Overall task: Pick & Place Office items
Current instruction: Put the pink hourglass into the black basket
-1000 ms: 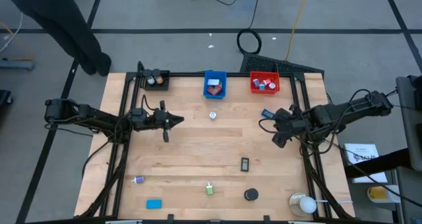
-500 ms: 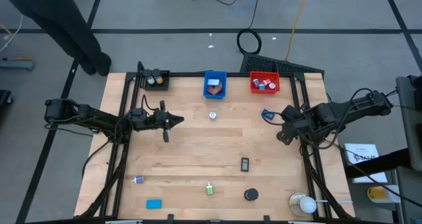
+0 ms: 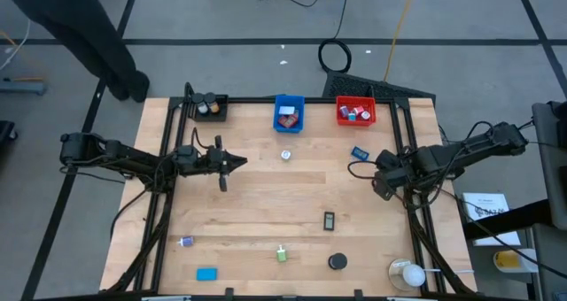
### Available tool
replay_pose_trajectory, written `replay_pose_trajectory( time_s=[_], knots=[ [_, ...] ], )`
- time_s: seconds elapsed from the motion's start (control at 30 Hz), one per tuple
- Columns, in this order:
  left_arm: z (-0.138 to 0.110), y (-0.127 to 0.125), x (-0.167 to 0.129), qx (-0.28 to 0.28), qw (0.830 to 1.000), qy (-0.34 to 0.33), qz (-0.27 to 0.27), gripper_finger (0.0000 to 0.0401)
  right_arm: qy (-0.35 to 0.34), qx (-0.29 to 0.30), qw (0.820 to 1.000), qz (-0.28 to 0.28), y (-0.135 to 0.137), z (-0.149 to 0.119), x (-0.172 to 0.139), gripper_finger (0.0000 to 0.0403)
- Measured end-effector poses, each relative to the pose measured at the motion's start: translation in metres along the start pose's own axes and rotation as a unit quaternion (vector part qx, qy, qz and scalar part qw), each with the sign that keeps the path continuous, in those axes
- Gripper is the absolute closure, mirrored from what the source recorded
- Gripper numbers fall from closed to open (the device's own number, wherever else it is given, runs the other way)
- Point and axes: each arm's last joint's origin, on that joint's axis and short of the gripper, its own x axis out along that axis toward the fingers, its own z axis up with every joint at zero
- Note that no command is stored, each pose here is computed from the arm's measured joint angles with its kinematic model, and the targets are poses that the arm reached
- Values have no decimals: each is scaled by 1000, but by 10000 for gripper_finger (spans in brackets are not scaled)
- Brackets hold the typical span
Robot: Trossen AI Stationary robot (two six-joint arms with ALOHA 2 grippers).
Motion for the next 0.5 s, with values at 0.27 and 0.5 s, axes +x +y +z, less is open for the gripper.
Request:
replay_pose_trajectory(
  time_s=[0.27,0.5],
  knots=[
    [0,0,0,0,1000,0,0,364,5,-5,1000,3,2,-3,13,113],
    [0,0,0,0,1000,0,0,364,3,-11,1000,18,5,-3,17,130]
  ],
)
